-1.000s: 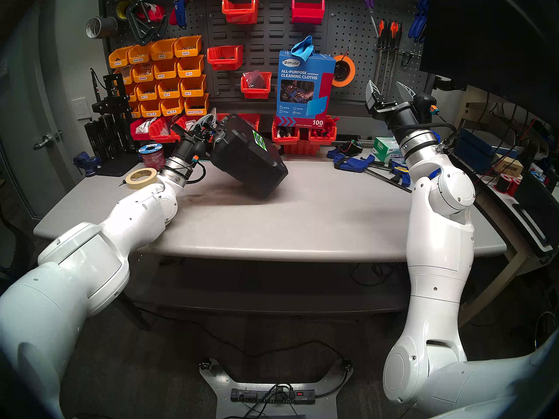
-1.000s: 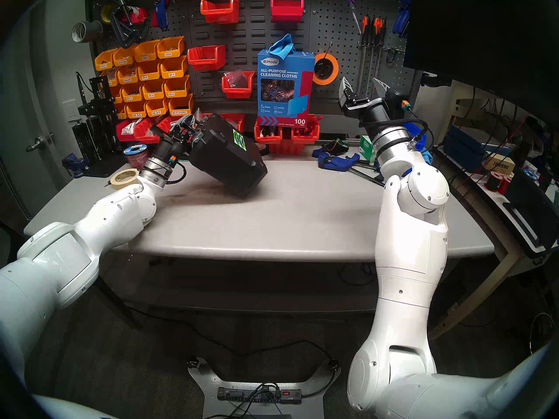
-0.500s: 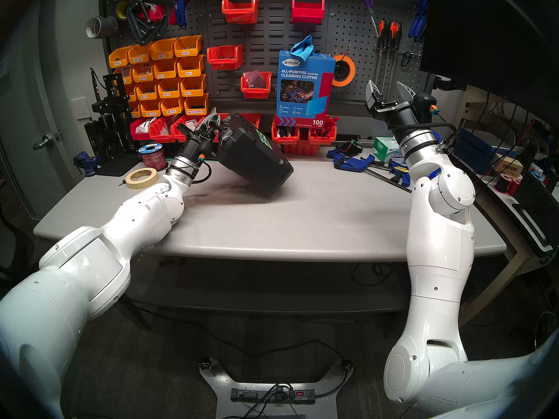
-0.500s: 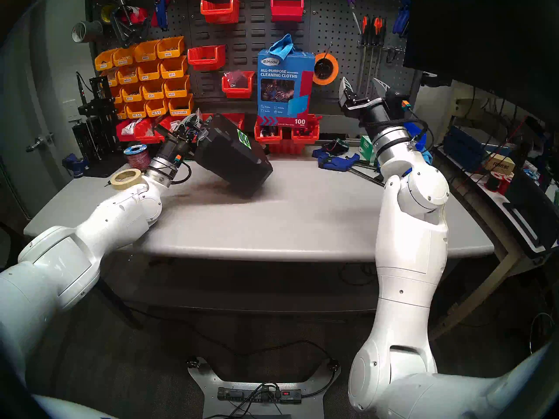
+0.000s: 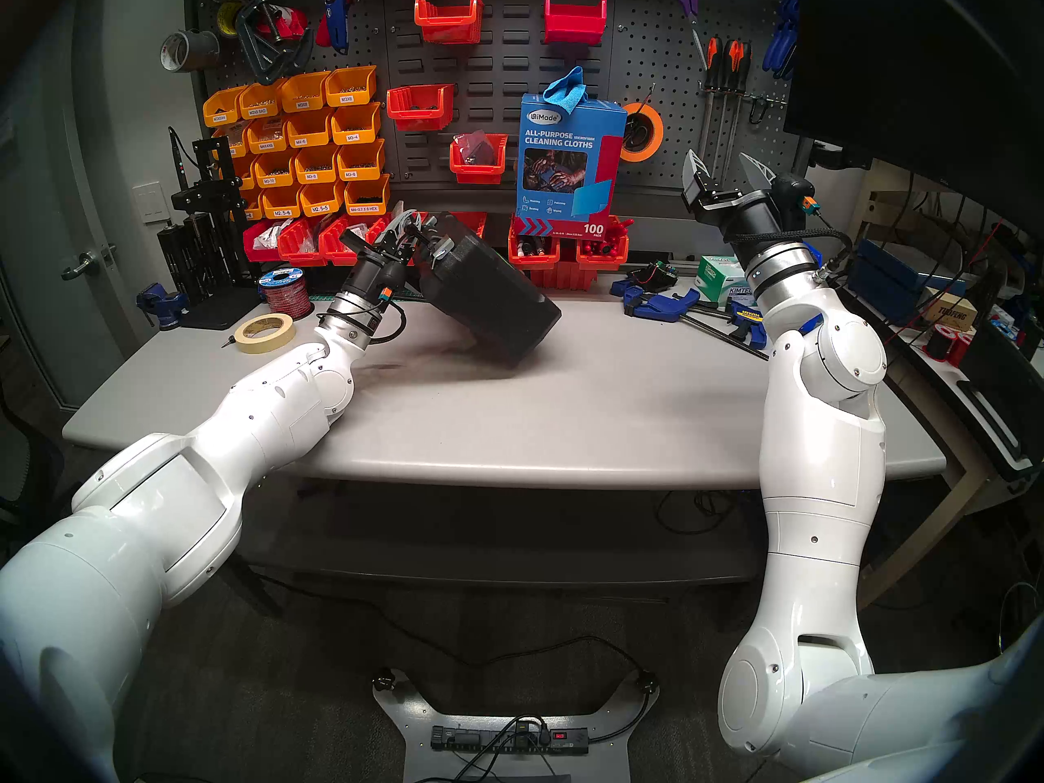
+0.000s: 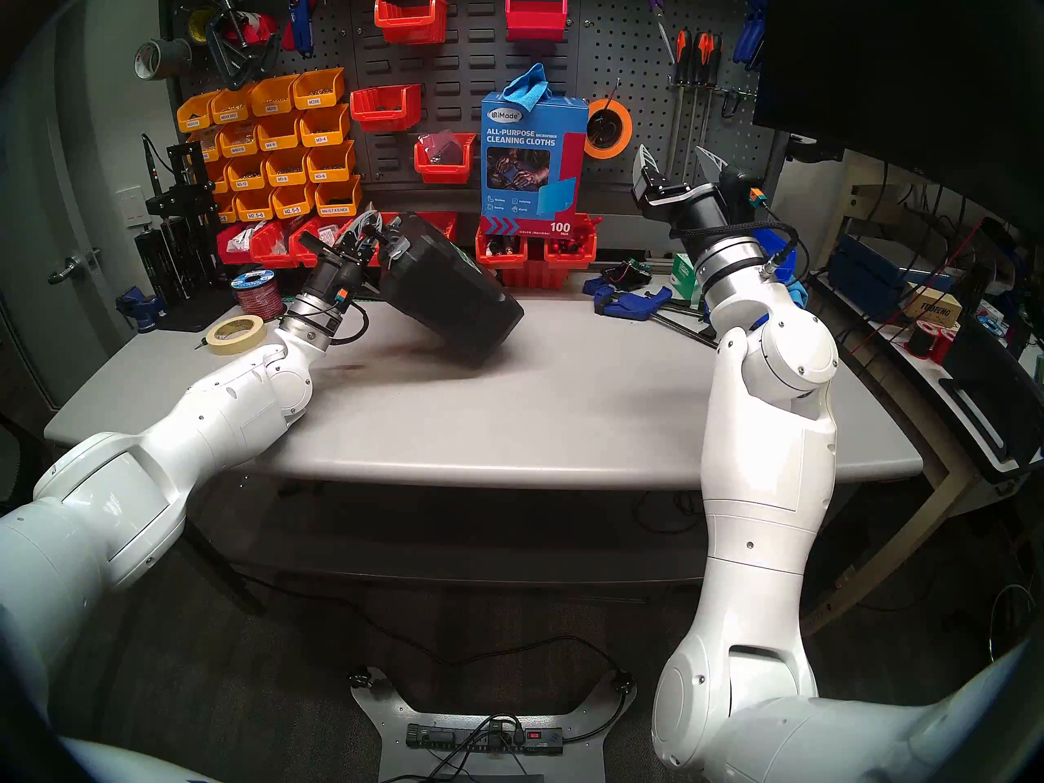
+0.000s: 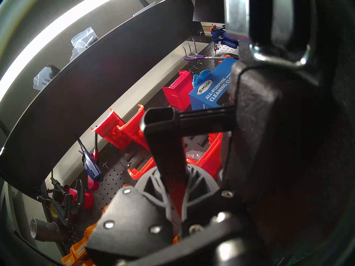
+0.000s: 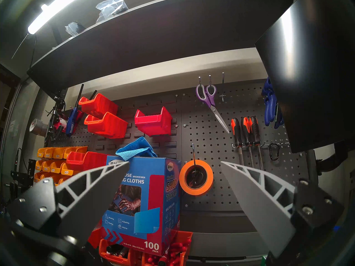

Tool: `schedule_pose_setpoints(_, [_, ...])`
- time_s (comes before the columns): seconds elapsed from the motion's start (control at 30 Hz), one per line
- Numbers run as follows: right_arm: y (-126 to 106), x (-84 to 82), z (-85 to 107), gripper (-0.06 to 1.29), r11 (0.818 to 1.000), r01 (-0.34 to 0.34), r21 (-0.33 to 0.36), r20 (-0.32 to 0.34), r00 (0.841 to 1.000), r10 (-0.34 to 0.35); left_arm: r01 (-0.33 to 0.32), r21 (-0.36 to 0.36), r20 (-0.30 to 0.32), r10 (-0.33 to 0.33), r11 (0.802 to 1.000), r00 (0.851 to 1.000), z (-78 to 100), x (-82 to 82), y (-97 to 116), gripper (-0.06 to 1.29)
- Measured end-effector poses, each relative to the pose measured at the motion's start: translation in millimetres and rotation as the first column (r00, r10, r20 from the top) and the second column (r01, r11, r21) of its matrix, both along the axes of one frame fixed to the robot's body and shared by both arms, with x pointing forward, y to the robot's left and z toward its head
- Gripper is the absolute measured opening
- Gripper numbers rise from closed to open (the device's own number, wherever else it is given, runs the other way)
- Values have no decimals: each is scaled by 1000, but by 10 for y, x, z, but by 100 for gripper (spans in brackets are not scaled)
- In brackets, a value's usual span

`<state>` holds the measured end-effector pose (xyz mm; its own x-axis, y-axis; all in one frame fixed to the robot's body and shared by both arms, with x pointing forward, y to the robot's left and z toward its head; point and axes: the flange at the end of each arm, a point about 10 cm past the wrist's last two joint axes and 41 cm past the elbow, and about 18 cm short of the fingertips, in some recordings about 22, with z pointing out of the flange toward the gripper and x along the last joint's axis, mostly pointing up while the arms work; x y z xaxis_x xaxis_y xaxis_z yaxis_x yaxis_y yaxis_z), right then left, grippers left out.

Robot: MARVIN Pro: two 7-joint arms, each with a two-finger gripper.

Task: Open the tool box

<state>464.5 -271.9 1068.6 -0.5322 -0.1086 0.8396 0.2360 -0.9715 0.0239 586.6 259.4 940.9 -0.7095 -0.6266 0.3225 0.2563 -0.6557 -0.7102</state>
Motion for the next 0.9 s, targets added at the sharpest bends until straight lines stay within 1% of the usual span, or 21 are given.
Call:
schedule_pose_setpoints(0.47, [2, 11, -11, 124, 1000, -2, 4, -3, 1000, 2, 64, -47, 16, -64, 997, 998, 36, -77, -334, 2])
schedule_pose_setpoints(0.9, [3, 20, -20, 124, 1000, -3, 6, -6, 1000, 4, 153, -102, 33, -151, 983, 988, 109, -187, -837, 2])
